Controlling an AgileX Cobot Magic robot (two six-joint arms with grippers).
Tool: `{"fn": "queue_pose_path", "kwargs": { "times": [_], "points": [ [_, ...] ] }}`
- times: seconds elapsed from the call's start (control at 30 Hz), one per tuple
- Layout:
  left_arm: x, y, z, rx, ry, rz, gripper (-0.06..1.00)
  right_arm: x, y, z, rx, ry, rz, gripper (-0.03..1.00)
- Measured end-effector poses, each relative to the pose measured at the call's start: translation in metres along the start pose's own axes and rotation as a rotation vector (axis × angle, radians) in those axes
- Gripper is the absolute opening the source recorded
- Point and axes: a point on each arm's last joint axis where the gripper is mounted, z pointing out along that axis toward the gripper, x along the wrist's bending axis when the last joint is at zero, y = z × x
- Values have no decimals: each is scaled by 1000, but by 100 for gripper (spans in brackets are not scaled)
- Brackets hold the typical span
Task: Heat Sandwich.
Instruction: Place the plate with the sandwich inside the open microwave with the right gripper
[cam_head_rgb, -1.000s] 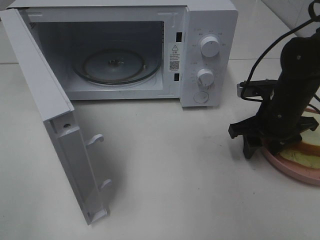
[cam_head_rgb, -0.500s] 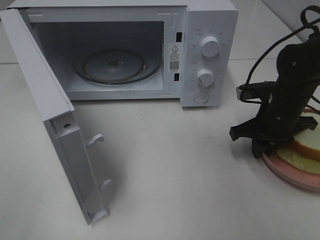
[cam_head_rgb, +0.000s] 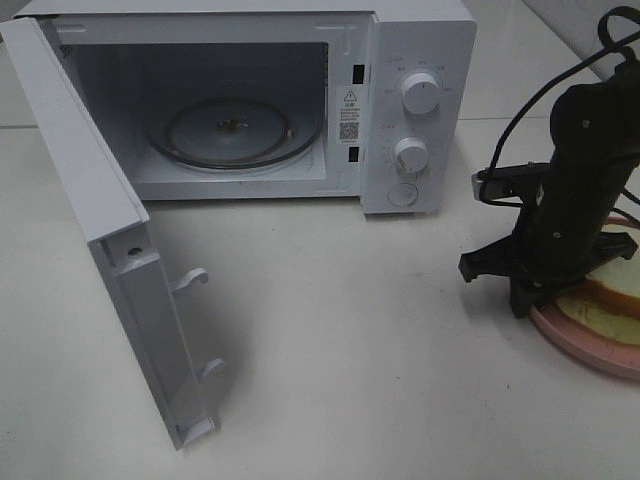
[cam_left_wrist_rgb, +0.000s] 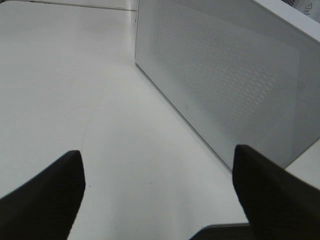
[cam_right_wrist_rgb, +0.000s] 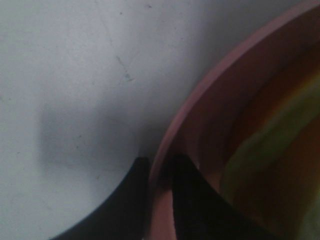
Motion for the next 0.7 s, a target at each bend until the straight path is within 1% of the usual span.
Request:
{"fn": "queue_pose_path", "kwargs": {
  "times": [0.03, 0.07, 0.1, 0.13, 0.33, 0.43, 0.47, 0.6, 0.63, 0.7],
  "points": [
    [0, 0, 0, 0, 0, 0, 76, 0, 0, 0, 0, 0, 0, 16],
    [0, 0, 0, 0, 0, 0, 76, 0, -1, -1, 4, -3, -2, 14],
    [0, 0, 0, 0, 0, 0, 76, -2, -2, -6, 5, -16, -13, 8],
    [0, 0, 0, 0, 0, 0, 76, -3, -3, -7, 9, -27, -23, 7],
    [0, 0, 0, 0, 0, 0, 76, -7, -10, -17, 17, -55, -52, 5],
    [0, 0, 0, 0, 0, 0, 76, -5, -19, -33, -15, -90, -102, 3],
    [0, 0, 0, 0, 0, 0, 76, -5, -19, -33, -15, -90, -102, 3],
    [0, 0, 0, 0, 0, 0, 76, 4, -38, -44, 1, -109, -153, 3],
    [0, 0, 0, 0, 0, 0, 76, 4, -38, -44, 1, -109, -153, 3],
    [0, 0, 0, 0, 0, 0, 76, 9, -48, -53, 3, -133, -195, 3]
  ]
}}
